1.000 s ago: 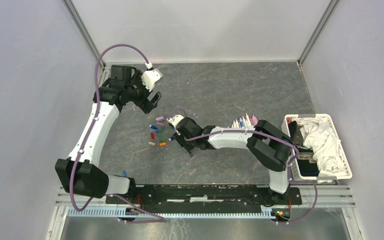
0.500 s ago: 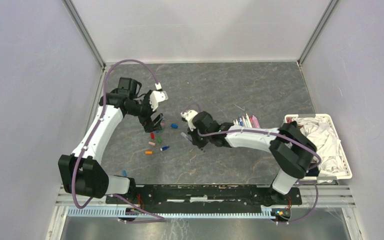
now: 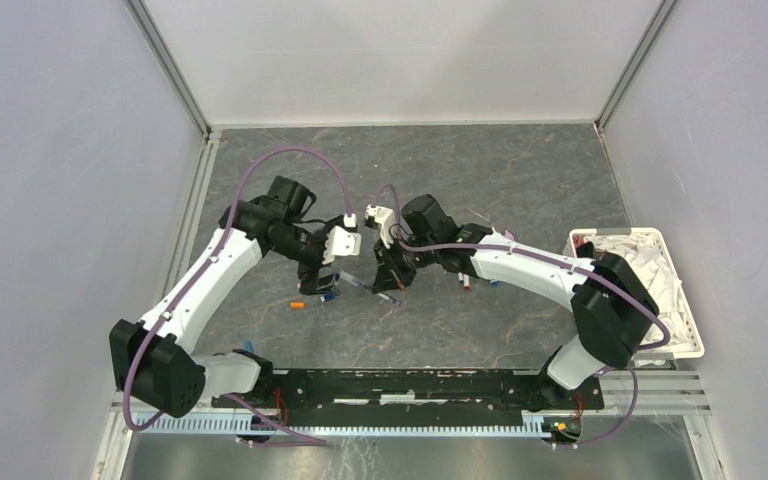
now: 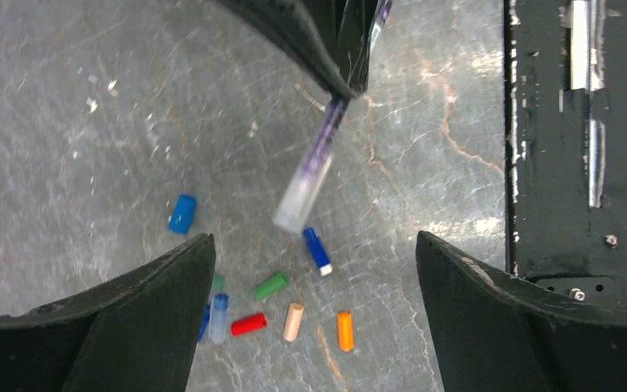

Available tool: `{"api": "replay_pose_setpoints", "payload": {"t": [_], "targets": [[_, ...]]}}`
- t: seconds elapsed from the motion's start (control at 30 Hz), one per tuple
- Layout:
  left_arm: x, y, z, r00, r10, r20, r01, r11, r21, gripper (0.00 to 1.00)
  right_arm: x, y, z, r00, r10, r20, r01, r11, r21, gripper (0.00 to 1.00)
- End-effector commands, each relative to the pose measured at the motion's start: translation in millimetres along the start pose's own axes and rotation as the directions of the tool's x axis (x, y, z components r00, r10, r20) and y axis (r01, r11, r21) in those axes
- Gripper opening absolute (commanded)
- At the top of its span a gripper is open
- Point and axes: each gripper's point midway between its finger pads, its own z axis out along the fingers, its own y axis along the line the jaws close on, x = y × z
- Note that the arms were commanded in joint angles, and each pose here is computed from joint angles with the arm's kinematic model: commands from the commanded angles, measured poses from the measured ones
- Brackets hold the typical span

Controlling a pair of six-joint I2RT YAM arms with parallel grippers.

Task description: Open the pen caps

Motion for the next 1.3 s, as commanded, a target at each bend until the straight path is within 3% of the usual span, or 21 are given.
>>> {"api": "replay_pose_setpoints", "payload": {"t": [0.0, 0.27, 0.57, 0.77, 0.83, 0.9, 0.97, 1.1, 1.27], "targets": [[-2, -6, 8, 0.997, 0.075, -0.010, -0.074, 0.996, 0.043, 0.89, -16, 30, -3, 1.000, -0.023, 0.021, 0.026, 0.987, -0.160, 0.00], [-2, -13, 18, 0.997, 0.071, -0.008, -0.070, 0.993, 0.091, 0.64, -24, 40, -4, 0.999, -0.018, 0.044, 0.027, 0.977, -0.211, 0.00], [-1, -19, 24, 1.000, 0.021, -0.007, -0.020, 0.992, 0.127, 0.50, -29, 37, -6, 0.997, -0.026, 0.073, 0.039, 0.983, -0.180, 0.00], [0, -31, 30, 1.000, -0.008, 0.008, 0.007, 0.985, 0.175, 0.48, -37, 37, -7, 0.994, -0.024, 0.104, 0.041, 0.985, -0.170, 0.00], [2, -33, 32, 1.000, -0.011, 0.001, 0.011, 0.983, 0.181, 0.40, -39, 37, -9, 0.993, -0.029, 0.116, 0.048, 0.986, -0.162, 0.00], [3, -33, 32, 1.000, -0.011, -0.007, 0.012, 0.984, 0.180, 0.25, -37, 38, -9, 0.993, -0.027, 0.115, 0.045, 0.985, -0.165, 0.05], [2, -30, 31, 1.000, -0.006, -0.013, 0.009, 0.985, 0.172, 0.04, -35, 39, -8, 0.994, -0.014, 0.111, 0.034, 0.984, -0.178, 0.16], [-2, -27, 28, 1.000, 0.008, -0.010, -0.007, 0.987, 0.160, 0.02, -30, 42, 1, 0.994, 0.048, 0.097, -0.024, 0.972, -0.233, 0.42], [-8, -27, 25, 1.000, 0.031, -0.001, -0.031, 0.987, 0.160, 0.02, -34, 44, 16, 0.994, 0.089, 0.069, -0.063, 0.946, -0.317, 0.47]]}}
